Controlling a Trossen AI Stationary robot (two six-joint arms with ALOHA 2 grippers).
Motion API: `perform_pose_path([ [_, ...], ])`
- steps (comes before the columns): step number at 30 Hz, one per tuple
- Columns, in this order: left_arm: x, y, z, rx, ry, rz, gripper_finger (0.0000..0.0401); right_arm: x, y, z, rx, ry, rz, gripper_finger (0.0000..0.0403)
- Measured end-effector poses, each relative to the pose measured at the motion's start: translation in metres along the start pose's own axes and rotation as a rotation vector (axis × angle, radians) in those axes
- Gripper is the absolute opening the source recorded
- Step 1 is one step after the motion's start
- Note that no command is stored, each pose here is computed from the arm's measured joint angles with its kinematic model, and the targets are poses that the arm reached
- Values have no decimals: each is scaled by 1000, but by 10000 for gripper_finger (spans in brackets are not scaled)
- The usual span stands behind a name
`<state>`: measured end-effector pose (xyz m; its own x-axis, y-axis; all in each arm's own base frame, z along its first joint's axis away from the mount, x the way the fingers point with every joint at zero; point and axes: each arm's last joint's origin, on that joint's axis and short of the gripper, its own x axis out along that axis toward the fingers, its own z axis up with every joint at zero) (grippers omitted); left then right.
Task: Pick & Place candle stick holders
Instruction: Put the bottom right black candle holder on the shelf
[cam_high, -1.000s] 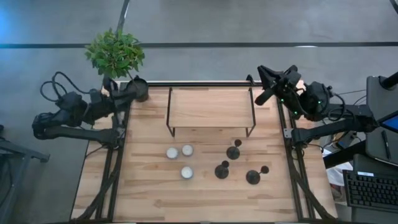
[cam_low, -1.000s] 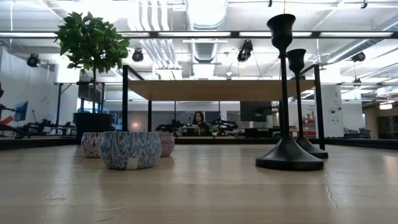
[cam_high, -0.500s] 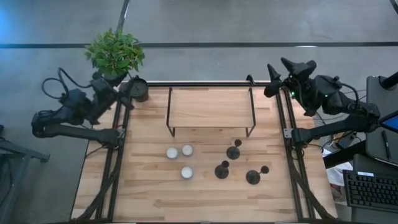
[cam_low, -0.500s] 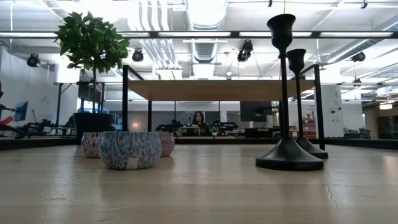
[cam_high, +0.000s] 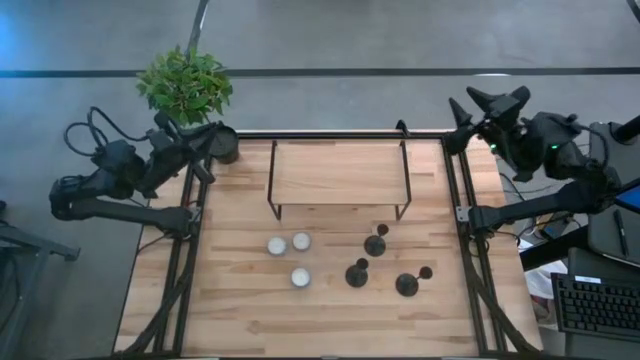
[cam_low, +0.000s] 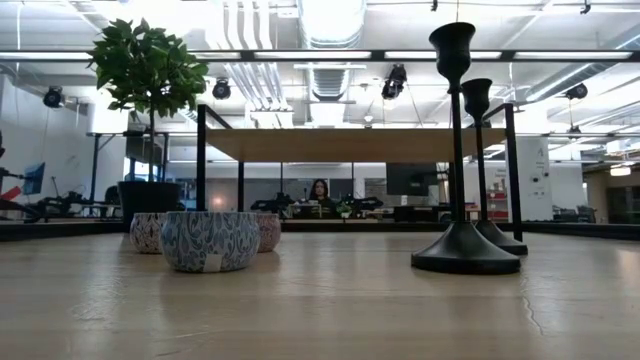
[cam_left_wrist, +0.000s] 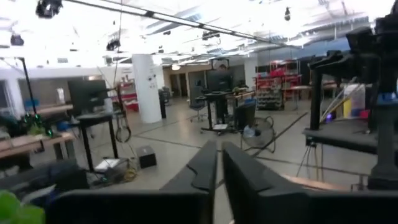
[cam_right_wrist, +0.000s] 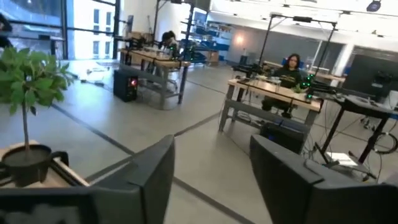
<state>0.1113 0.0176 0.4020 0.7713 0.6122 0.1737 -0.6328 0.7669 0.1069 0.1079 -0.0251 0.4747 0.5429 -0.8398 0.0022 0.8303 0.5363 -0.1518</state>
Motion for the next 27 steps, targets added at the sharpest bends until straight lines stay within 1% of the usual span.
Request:
perform_pose_path([
  [2, 0, 1, 0, -88, 3, 20, 11, -4, -6, 2, -15, 9, 11, 181],
  [4, 0, 1, -1, -159, 9, 37, 19, -9, -14, 4, -24, 19, 30, 182],
  [6, 0, 1, -2, -210, 16, 48, 42, -13, -20, 3, -33, 40, 43, 195],
  [8, 1, 0, -3, -237, 22, 64, 72, -18, -26, 2, -25, 61, 78, 214],
  [12, 3, -1, -4, -207, 34, 95, 125, -26, -33, -6, 3, 137, 200, 251],
  [15, 4, -1, -4, -200, 35, 95, 144, -34, -37, -20, 28, 276, 308, 261],
  [18, 4, -1, -4, -203, 35, 95, 148, -42, -40, -37, 89, 501, 401, 256],
  [21, 4, -2, -5, -201, 38, 94, 149, -47, -40, -48, 188, 701, 459, 242],
  [22, 5, -2, -5, -200, 39, 94, 149, -48, -38, -50, 216, 740, 472, 236],
  [24, 5, -2, -5, -194, 41, 93, 149, -48, -36, -51, 257, 774, 492, 225],
  [27, 5, -2, -5, -194, 41, 93, 149, -45, -32, -52, 268, 766, 503, 212],
])
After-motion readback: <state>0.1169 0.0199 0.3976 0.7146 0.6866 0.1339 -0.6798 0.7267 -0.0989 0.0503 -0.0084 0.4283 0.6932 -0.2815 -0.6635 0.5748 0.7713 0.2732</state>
